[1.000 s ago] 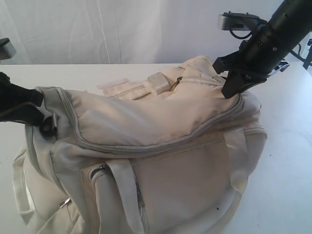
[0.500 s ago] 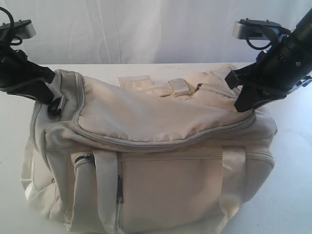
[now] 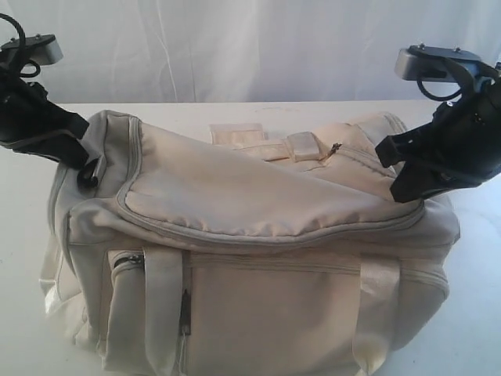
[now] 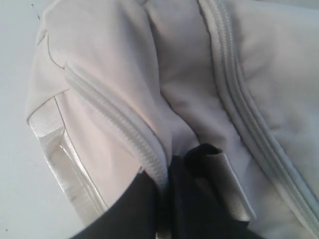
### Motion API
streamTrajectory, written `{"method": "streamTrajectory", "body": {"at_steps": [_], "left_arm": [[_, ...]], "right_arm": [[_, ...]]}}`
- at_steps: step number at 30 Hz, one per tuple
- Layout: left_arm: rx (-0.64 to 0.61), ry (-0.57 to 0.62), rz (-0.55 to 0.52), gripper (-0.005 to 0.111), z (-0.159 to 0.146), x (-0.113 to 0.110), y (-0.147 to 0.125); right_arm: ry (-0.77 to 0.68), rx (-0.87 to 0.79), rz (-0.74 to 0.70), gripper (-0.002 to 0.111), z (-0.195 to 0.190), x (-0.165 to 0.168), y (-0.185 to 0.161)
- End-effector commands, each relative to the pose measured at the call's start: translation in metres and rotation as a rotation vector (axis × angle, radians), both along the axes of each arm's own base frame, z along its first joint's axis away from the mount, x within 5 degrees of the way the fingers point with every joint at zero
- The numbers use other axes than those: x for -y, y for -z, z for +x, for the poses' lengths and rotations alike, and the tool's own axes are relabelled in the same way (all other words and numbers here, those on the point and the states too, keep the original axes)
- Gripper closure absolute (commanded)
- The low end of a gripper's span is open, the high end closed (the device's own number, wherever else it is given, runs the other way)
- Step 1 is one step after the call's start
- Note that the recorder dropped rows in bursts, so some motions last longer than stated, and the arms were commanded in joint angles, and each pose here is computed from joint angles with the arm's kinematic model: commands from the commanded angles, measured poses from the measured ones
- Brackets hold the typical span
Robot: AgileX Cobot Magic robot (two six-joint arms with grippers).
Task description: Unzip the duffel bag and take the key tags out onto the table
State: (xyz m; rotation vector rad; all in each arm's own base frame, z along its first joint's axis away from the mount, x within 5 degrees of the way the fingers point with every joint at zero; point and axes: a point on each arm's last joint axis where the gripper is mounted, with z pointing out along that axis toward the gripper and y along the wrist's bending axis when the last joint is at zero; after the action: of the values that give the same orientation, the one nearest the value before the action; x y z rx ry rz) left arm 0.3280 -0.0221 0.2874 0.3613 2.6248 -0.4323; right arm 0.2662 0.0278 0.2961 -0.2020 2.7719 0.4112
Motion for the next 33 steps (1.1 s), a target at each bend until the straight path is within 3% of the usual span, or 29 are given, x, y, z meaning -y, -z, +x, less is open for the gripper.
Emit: {"method": "streamTrajectory", "body": {"at_steps": [1, 5, 9, 13, 16, 20, 22, 25, 28, 33], "left_arm": [[-0.011, 0.016, -0.015, 0.107, -0.001, 0.001, -0.002], [-0.029, 0.053, -0.011, 0.106, -0.004, 0.002, -0.001], [-0.035, 0.074, -0.016, 0.086, -0.004, 0.003, -0.01], [-0.03, 0.1, -0.009, 0.056, -0.003, 0.004, -0.024], [-0.026, 0.131, -0.005, 0.043, -0.005, 0.004, -0.04], [0.062, 0.113, -0.018, 0.042, -0.005, 0.005, -0.075], [0.131, 0.118, -0.081, 0.042, -0.005, 0.01, -0.096], [0.19, 0.222, -0.183, 0.043, -0.004, 0.03, -0.115], [0.148, 0.304, -0.255, 0.044, 0.009, 0.055, -0.108], [0.084, 0.397, -0.359, 0.044, 0.051, 0.112, -0.067]], "right_arm": [[0.002, 0.006, -0.03, 0.108, -0.007, 0.003, 0.0], [-0.028, 0.037, -0.041, 0.108, -0.004, 0.003, 0.001], [-0.022, 0.075, -0.018, 0.098, 0.0, 0.001, 0.0], [-0.018, 0.115, -0.012, 0.07, 0.003, 0.0, -0.003], [-0.015, 0.131, -0.022, 0.05, 0.005, 0.001, -0.004], [-0.005, 0.161, -0.024, 0.046, 0.007, 0.002, -0.005], [-0.001, 0.186, -0.028, 0.046, 0.009, 0.002, -0.01], [0.001, 0.232, -0.028, 0.046, 0.014, 0.002, -0.022], [-0.002, 0.261, -0.027, 0.046, 0.016, 0.002, -0.034], [-0.021, 0.245, -0.023, 0.046, 0.014, 0.001, -0.042]]}}
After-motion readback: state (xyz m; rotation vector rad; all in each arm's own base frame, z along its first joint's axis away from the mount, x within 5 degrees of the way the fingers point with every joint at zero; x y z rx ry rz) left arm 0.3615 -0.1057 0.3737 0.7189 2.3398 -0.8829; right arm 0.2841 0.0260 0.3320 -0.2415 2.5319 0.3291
